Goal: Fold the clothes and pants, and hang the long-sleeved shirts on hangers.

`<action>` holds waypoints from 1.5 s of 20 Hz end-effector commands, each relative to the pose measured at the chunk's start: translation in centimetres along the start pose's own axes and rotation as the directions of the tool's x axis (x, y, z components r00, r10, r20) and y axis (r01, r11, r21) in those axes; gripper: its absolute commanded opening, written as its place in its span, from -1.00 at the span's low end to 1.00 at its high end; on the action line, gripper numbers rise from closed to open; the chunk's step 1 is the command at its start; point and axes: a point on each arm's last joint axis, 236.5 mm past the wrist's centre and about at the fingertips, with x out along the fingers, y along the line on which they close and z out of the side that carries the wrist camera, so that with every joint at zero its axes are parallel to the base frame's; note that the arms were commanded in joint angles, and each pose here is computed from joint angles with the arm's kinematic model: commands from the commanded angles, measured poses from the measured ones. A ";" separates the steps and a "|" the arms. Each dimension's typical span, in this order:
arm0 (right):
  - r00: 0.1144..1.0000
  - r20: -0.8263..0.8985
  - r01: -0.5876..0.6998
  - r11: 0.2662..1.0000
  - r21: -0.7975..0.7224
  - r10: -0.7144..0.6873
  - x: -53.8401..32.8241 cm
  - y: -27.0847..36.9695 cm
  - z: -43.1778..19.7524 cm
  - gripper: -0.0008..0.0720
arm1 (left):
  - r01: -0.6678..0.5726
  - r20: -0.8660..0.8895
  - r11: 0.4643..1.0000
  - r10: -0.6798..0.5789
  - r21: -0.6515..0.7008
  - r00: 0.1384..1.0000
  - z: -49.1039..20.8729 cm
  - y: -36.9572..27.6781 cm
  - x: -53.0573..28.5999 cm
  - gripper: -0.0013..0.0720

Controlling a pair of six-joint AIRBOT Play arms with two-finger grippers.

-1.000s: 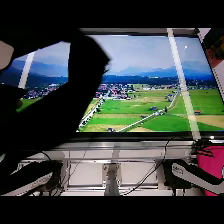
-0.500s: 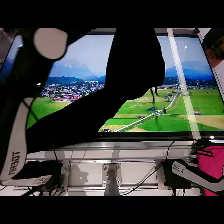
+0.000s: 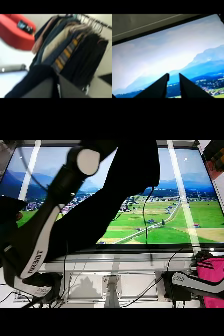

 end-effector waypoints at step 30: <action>0.372 -0.873 -0.625 0.781 0.015 0.315 9.3 12.3 -40.1 -0.03 | -0.657 -0.749 0.632 0.645 0.410 0.153 -9.4 31.2 -37.6 -0.95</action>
